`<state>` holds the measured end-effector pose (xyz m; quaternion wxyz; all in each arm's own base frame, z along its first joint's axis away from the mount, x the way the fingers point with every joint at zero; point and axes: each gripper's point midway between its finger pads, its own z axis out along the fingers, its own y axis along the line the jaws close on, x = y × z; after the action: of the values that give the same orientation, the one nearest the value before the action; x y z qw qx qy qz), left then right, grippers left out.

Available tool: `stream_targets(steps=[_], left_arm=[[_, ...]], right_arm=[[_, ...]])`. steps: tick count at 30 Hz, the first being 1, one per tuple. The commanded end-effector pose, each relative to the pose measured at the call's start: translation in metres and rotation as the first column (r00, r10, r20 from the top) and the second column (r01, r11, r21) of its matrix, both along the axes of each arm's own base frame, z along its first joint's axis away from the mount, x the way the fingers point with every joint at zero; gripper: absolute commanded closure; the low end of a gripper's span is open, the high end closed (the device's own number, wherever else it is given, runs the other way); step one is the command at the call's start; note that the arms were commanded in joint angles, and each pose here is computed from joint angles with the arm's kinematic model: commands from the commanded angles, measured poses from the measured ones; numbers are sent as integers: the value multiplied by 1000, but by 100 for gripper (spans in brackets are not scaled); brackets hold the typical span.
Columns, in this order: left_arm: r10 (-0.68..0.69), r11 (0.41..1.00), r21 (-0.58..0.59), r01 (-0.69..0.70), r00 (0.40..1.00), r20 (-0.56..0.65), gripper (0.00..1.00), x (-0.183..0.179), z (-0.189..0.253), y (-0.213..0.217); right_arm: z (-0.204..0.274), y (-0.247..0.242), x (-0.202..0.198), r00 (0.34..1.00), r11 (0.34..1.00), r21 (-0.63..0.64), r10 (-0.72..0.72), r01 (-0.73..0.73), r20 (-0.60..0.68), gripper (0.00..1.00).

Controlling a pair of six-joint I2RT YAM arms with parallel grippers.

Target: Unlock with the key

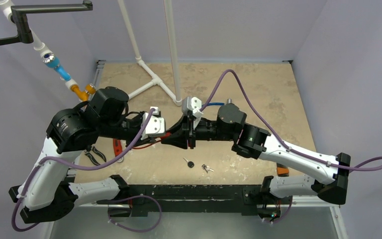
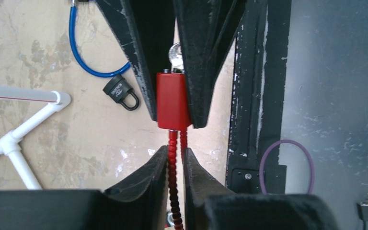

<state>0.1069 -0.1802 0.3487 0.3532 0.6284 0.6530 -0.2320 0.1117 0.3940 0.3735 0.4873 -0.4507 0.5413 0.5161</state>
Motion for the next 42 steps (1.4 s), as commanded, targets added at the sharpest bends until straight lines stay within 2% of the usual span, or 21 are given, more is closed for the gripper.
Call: stream_targets(steps=[1,3,8,16,21,24,31,36,42], left_arm=[[-52,998,-37,53,998,29,76,-9,8,-3],[-54,998,-40,55,998,25,66,-10,8,-3],[-63,996,-58,65,997,38,62,-11,17,-4],[-25,998,-47,29,997,72,72,6,8,-10],[-14,998,-67,20,996,89,94,12,14,-16],[-6,997,-70,13,995,101,100,13,16,-14],[12,1000,-11,-10,994,106,100,8,-3,5],[0,1000,19,-1,996,91,100,5,-14,8],[-3,999,51,-3,993,121,100,8,-13,15]], right_arm=[[18,-3,5,1000,997,67,-29,29,4,100],[15,-2,6,999,997,70,-34,34,-4,100],[12,-2,6,999,997,70,-31,32,-6,100],[19,-1,4,1000,995,93,-21,20,3,100],[18,0,4,1000,995,98,-17,18,-4,100],[20,-4,1,1000,993,115,-14,15,-11,100],[34,-39,11,991,968,215,-128,131,-27,100],[45,-54,8,990,945,297,-129,138,-51,100],[38,-51,7,991,950,285,-113,128,-69,100]])
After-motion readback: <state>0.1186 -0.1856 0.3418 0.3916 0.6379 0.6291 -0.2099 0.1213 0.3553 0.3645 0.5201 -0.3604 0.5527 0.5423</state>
